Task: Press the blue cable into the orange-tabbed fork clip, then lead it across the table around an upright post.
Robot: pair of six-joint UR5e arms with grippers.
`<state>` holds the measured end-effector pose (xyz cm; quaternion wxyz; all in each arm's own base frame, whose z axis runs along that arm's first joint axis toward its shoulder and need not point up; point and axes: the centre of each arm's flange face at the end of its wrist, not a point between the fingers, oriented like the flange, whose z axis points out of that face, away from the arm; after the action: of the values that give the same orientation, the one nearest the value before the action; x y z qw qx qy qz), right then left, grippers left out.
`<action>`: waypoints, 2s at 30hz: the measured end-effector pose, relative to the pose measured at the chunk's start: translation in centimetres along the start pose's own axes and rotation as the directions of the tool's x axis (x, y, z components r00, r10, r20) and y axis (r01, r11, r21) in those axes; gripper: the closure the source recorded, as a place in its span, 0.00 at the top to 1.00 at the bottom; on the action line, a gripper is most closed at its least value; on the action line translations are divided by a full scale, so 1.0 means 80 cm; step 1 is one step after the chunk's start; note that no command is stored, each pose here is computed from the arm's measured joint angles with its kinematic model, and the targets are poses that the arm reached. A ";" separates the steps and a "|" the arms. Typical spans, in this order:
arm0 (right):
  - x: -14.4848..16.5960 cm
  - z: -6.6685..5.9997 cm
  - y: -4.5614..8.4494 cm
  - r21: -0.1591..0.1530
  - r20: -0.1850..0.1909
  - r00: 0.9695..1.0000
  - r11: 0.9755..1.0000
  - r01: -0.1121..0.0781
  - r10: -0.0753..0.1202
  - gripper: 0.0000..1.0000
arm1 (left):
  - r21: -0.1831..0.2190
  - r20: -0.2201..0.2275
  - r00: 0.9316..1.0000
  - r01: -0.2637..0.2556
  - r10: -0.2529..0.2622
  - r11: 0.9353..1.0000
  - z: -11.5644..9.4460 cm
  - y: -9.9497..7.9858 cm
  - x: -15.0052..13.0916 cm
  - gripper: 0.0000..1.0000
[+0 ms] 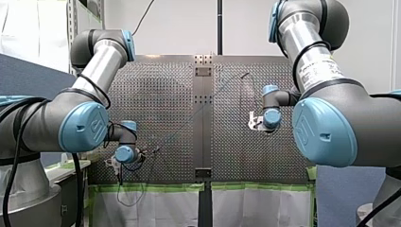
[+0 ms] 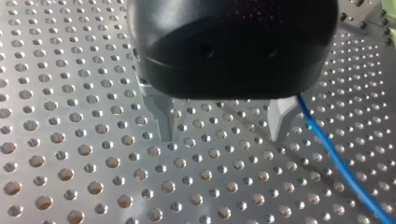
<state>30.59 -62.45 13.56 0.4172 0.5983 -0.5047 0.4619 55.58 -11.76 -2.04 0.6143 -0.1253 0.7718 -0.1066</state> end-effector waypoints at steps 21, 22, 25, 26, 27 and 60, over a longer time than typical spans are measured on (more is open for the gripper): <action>-0.158 0.015 0.013 -0.034 0.119 0.993 0.999 0.020 -0.015 0.01 | 0.001 0.000 1.000 0.000 0.000 1.000 0.000 0.000 0.000 1.00; -0.166 0.016 0.015 -0.040 0.122 0.992 0.999 0.019 -0.014 0.01 | 0.001 -0.001 1.000 0.000 0.000 1.000 0.000 0.000 0.000 1.00; -0.180 0.020 0.022 -0.052 0.123 0.992 0.999 0.017 -0.010 0.01 | 0.001 -0.001 1.000 0.000 0.000 1.000 0.000 0.000 0.000 1.00; -0.184 0.021 0.024 -0.055 0.124 0.992 0.998 0.016 -0.009 0.01 | 0.001 -0.001 1.000 0.000 0.000 1.000 0.000 0.000 0.000 1.00; -0.188 0.022 0.027 -0.059 0.124 0.992 0.998 0.016 -0.008 0.01 | 0.002 -0.001 1.000 0.000 0.000 1.000 0.000 0.000 0.000 1.00; -0.350 0.051 0.091 -0.137 0.141 0.990 0.991 -0.009 0.028 0.01 | 0.004 -0.001 1.000 0.000 0.000 1.000 0.000 -0.001 0.000 1.00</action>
<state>22.13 -61.32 -14.37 0.4156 0.5951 -0.5691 0.3863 55.58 -11.82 -2.04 0.6141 -0.1240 0.7719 -0.1081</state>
